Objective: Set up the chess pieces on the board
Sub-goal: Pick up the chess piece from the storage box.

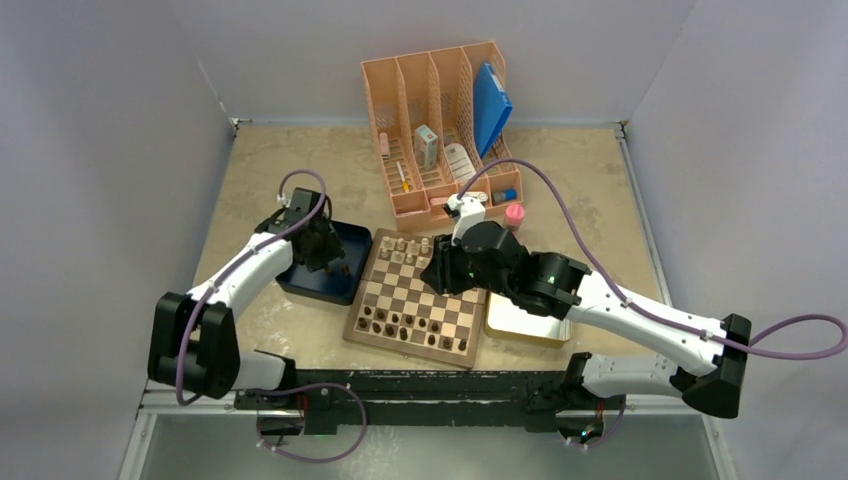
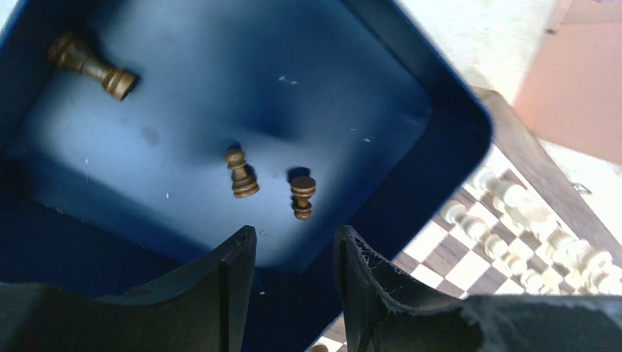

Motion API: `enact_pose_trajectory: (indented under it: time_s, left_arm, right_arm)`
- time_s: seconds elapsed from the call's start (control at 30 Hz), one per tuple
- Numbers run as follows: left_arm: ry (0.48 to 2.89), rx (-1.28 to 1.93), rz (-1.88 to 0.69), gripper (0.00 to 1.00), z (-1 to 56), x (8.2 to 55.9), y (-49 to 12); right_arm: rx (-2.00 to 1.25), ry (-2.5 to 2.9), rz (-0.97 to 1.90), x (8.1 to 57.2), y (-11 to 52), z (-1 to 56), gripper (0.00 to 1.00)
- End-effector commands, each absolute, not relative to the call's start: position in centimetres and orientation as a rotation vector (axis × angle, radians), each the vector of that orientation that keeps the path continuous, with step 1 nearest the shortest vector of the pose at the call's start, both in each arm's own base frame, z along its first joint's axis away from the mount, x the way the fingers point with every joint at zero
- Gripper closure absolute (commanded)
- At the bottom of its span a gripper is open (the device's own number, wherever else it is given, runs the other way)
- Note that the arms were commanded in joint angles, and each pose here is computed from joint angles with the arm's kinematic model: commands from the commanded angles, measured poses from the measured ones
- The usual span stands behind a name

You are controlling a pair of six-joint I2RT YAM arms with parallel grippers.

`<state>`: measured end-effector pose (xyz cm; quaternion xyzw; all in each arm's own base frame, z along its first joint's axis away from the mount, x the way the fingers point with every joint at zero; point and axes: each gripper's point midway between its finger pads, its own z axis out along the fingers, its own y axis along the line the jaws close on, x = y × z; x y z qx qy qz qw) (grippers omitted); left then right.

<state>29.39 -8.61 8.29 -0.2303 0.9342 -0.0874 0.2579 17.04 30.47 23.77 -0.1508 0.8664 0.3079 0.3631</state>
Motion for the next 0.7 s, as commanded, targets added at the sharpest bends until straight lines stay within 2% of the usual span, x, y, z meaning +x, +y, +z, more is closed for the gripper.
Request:
enact_pose_trajectory:
  time_s: [0.0,0.33,0.67]
  left_arm:
    - [2.481,-0.957,-0.207,0.57,7.8,29.7,-8.3]
    - [2.506,-1.129,-0.203,0.59,5.2,30.0,-9.1]
    - [2.534,-1.086,-0.221,0.59,3.9,30.6,-9.6]
  right_arm:
    - [-0.435,2.148,0.811,17.5,31.0,24.8,0.64]
    - [-0.488,2.126,0.823,17.2,31.2,24.8,0.64]
    - [-0.509,2.132,0.814,17.4,31.8,24.0,0.65]
